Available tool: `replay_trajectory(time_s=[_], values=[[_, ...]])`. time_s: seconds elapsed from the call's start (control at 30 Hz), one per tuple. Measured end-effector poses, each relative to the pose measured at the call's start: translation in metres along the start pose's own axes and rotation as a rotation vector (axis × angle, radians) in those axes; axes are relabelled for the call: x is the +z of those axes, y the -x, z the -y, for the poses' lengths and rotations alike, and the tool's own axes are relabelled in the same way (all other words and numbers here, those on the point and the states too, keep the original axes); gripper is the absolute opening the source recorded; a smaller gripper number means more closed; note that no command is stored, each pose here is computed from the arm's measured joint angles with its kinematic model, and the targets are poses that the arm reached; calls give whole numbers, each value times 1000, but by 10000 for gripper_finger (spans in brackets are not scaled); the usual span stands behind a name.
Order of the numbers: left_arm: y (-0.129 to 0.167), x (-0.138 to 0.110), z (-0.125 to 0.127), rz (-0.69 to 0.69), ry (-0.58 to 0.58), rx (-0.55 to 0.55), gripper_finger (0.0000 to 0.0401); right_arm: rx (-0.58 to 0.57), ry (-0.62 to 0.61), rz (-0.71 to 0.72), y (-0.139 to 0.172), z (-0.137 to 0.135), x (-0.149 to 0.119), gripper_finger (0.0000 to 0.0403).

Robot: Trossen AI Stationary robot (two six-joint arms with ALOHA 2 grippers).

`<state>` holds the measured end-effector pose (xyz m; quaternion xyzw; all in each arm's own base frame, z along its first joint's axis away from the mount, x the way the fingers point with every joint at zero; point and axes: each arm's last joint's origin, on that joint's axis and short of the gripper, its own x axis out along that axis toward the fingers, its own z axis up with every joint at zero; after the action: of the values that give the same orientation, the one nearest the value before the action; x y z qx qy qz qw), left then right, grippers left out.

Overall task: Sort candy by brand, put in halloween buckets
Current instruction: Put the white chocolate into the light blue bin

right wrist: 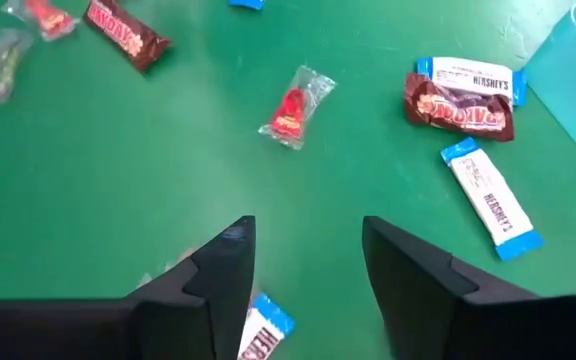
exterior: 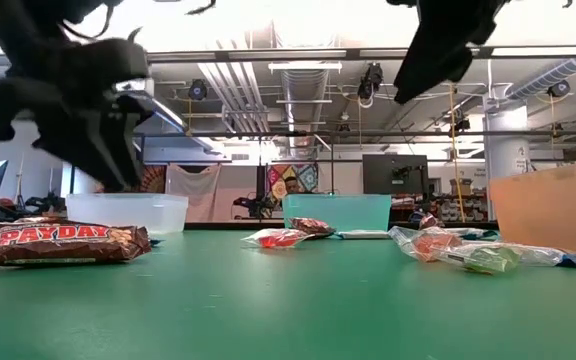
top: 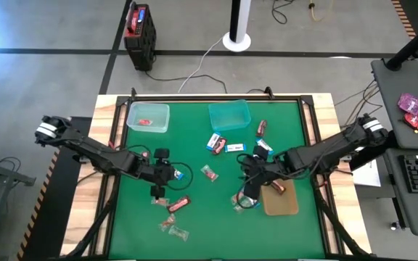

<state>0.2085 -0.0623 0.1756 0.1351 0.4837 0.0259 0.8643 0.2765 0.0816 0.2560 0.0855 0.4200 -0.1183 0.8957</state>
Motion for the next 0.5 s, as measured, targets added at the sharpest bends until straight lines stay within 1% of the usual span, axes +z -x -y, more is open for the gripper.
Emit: replay_trajectory(time_s=[0.13, 0.3, 0.4, 0.5], values=[[-8, -5, 2, -59, -39, 2, 123, 0, -24, 32, -13, 10, -10, 199], [-15, -7, -4, -111, -96, -41, 127, 39, -46, 129, -18, 17, -16, 218], [-19, -8, -10, -128, -128, -75, 140, 61, -44, 186, -21, 18, -15, 228], [-25, -10, -16, -149, -172, -86, 157, 72, -48, 208, -20, 18, -14, 235]])
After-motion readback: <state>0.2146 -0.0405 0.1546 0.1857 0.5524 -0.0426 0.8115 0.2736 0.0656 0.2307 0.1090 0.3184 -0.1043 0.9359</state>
